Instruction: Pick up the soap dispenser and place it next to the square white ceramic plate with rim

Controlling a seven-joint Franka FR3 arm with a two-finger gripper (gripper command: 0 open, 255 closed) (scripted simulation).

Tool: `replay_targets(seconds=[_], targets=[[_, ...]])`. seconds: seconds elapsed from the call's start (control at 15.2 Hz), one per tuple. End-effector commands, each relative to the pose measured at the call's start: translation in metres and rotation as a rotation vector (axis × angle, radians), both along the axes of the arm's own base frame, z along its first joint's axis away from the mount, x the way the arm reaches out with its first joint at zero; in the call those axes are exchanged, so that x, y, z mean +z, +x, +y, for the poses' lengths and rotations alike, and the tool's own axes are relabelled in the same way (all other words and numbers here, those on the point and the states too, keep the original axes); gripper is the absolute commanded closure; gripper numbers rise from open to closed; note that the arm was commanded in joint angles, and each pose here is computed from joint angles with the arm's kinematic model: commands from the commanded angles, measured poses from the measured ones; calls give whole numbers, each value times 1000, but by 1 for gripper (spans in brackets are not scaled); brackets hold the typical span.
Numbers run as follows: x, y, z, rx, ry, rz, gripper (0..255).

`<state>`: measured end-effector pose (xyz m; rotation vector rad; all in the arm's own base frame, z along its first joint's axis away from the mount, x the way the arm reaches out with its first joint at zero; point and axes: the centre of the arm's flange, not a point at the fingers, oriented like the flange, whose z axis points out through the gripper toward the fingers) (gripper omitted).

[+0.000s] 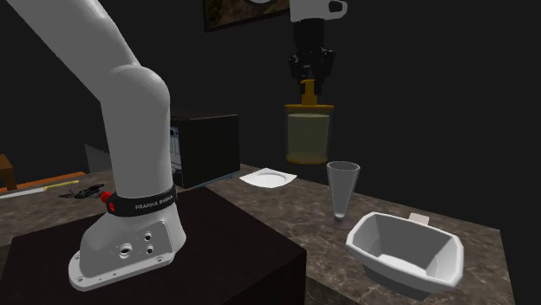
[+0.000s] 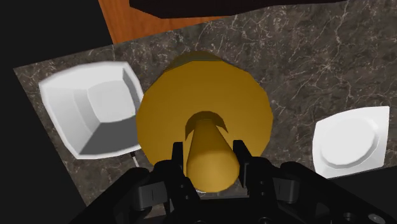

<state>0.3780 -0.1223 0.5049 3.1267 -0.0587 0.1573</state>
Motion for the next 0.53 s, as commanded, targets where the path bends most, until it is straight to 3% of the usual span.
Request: replay_targets(seconds=[0.0, 0.46], targets=[[-2, 14, 23, -1, 0, -1, 255], [-1, 71, 95, -1, 0, -1, 255]])
